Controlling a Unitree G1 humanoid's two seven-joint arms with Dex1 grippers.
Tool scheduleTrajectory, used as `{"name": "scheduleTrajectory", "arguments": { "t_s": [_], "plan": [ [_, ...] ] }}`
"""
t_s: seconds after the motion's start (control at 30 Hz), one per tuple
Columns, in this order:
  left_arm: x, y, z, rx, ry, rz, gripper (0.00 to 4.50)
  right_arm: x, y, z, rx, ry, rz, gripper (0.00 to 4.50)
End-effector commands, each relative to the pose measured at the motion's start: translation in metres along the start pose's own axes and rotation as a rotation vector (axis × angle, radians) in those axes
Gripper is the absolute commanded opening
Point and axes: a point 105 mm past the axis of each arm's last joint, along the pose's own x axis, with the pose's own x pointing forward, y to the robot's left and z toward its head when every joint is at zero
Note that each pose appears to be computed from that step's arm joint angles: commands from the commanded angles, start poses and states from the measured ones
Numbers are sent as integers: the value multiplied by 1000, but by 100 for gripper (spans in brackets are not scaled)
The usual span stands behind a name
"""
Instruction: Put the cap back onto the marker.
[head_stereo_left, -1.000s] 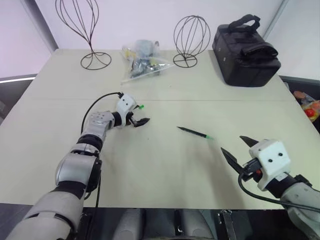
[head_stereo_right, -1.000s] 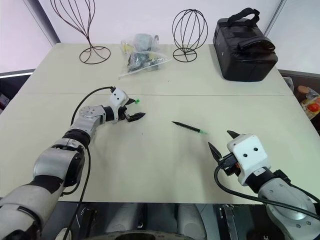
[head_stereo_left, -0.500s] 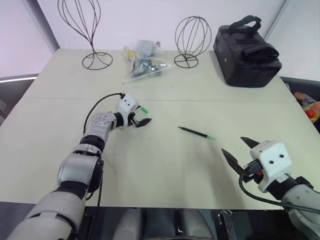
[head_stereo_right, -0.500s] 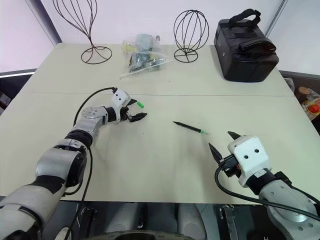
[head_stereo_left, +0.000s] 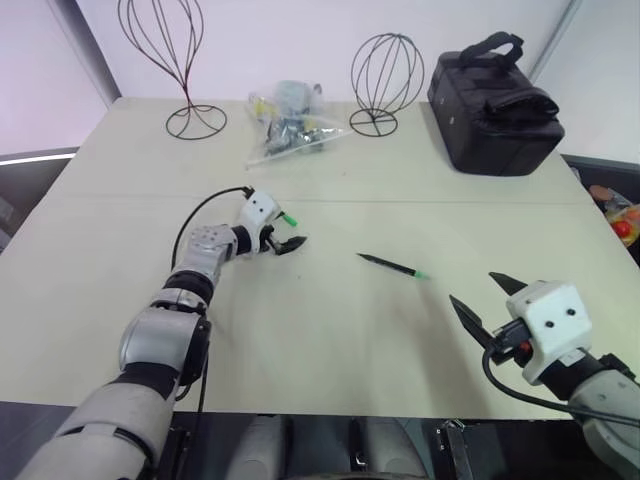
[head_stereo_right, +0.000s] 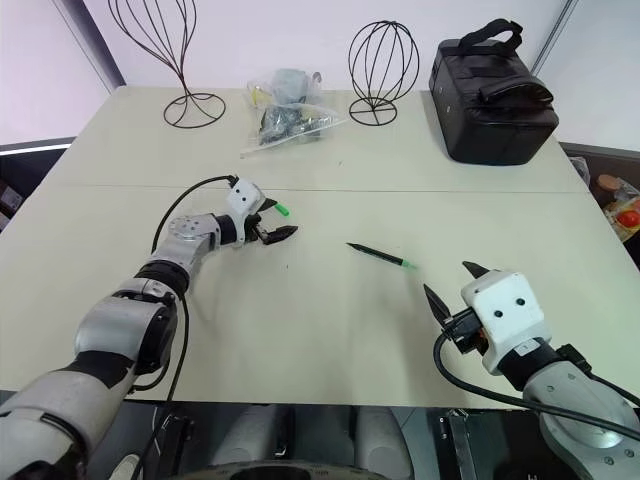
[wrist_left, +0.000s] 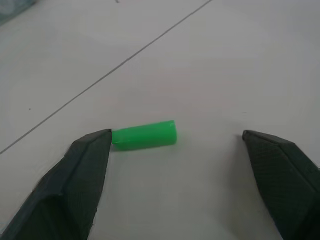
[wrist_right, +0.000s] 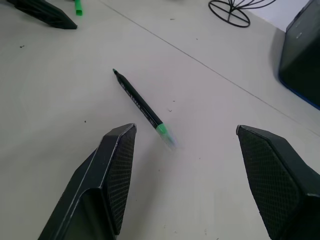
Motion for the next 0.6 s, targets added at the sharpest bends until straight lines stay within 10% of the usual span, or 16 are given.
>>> {"name": "scheduleTrajectory", "arguments": {
  "t_s": [0.03, 0.6],
  "plan": [
    [-1, 0, -4, -9, 8, 7, 325, -3, 1, 15, -32, -57, -4, 329],
    [-17, 1, -23, -25, 34, -12, 298, -3, 1, 14, -29, -49, -7, 329]
  ]
}}
